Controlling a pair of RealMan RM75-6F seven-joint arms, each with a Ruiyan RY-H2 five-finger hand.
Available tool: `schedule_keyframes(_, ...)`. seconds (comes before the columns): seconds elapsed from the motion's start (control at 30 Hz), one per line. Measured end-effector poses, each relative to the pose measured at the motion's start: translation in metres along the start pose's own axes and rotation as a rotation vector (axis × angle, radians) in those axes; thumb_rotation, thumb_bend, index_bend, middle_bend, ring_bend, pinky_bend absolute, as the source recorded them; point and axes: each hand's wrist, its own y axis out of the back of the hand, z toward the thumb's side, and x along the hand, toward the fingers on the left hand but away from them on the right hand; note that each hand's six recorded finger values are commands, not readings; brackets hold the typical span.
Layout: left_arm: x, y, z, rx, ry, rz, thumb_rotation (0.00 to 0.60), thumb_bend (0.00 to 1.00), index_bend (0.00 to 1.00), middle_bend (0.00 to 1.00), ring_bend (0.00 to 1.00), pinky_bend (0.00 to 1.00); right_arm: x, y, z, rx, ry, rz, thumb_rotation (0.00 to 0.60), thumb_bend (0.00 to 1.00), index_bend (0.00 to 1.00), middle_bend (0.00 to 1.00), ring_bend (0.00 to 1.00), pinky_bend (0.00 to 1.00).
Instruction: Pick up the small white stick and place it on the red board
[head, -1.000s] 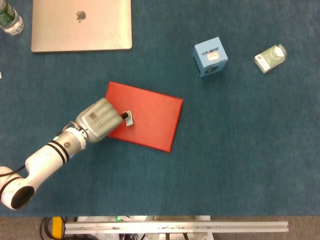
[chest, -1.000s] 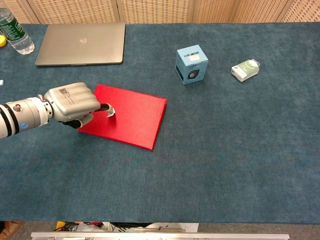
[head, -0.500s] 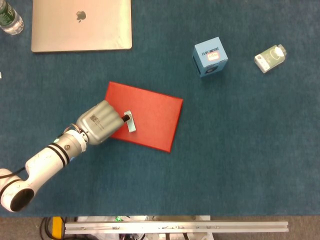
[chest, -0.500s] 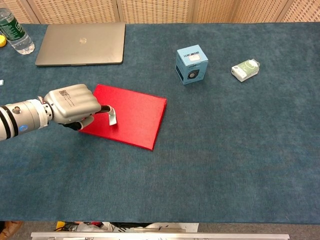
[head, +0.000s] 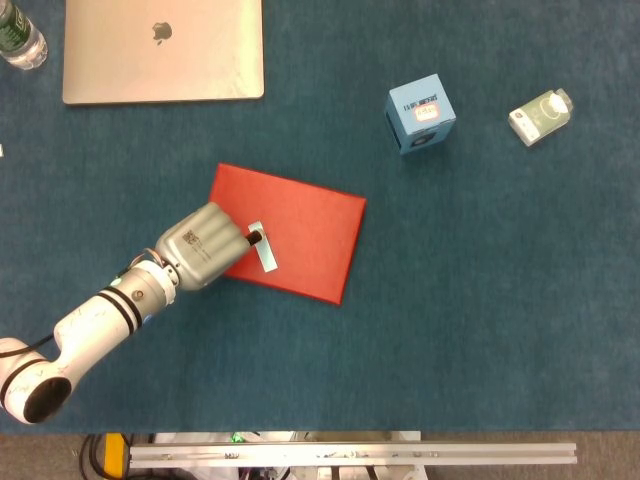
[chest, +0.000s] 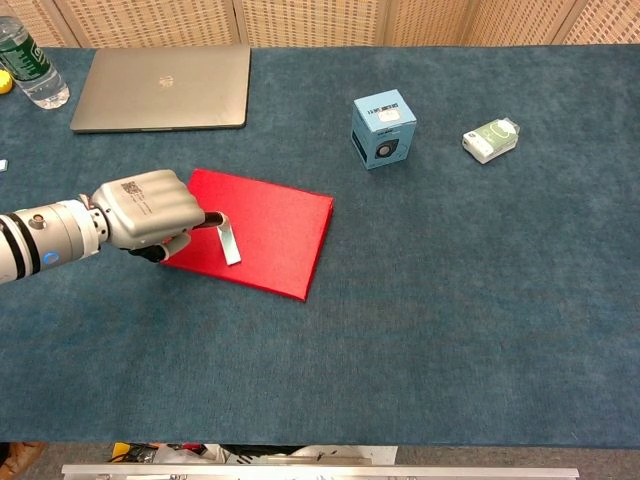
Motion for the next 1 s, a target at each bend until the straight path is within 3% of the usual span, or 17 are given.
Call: schedule_keyframes(1.0,0.004,-0.002,-0.011,-0.013,0.032,-0.011,0.6,0.65,0.19,1.0,1.0,1.0,0.0,-0.001,-0.002,0.0,-0.009,0.002,0.6,0.36,0.38,0.51,0.55,0.44)
